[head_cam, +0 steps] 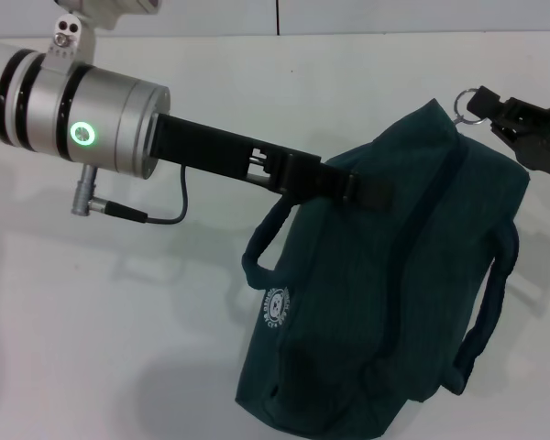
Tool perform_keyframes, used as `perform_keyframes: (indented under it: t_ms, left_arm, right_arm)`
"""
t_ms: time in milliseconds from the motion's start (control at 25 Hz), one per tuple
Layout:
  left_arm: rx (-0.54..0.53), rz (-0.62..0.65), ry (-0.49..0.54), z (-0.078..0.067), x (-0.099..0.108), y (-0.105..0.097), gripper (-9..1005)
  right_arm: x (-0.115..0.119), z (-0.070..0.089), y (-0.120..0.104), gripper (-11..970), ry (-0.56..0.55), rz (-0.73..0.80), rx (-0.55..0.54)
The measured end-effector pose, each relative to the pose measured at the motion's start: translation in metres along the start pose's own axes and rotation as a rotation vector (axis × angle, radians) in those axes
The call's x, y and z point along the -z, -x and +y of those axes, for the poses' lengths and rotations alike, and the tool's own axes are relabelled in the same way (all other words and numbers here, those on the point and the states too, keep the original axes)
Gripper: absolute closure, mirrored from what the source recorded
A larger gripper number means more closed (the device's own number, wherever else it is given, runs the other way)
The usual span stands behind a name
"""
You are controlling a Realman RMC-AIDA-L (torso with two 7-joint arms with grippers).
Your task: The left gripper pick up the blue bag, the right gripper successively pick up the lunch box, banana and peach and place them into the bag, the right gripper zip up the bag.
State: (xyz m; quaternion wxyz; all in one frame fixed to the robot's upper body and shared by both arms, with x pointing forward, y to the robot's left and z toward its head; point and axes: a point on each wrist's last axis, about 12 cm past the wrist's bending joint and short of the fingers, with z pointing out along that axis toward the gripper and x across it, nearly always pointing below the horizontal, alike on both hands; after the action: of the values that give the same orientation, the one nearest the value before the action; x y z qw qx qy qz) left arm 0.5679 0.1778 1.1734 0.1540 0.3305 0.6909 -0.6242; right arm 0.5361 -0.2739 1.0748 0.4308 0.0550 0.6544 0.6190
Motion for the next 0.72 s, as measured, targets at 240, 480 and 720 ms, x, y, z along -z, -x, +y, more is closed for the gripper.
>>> perform_keyframes:
  t_ms: [240,480,720]
  left_arm:
    - [-0.012,-0.026,-0.019,-0.002,0.002,0.0,951]
    - [-0.007,-0.061,0.028,0.004,0.003,0.002,951]
    - [0.015,-0.126,0.147,0.019,0.007,0.005,950]
  right_arm:
    - [-0.001,0.0,0.001,935,0.001,0.001,0.004]
    - [-0.003,0.004,0.001,902,0.027,0.026,0.024]
    - [0.018,0.0,0.009,692,-0.013,-0.034,0.032]
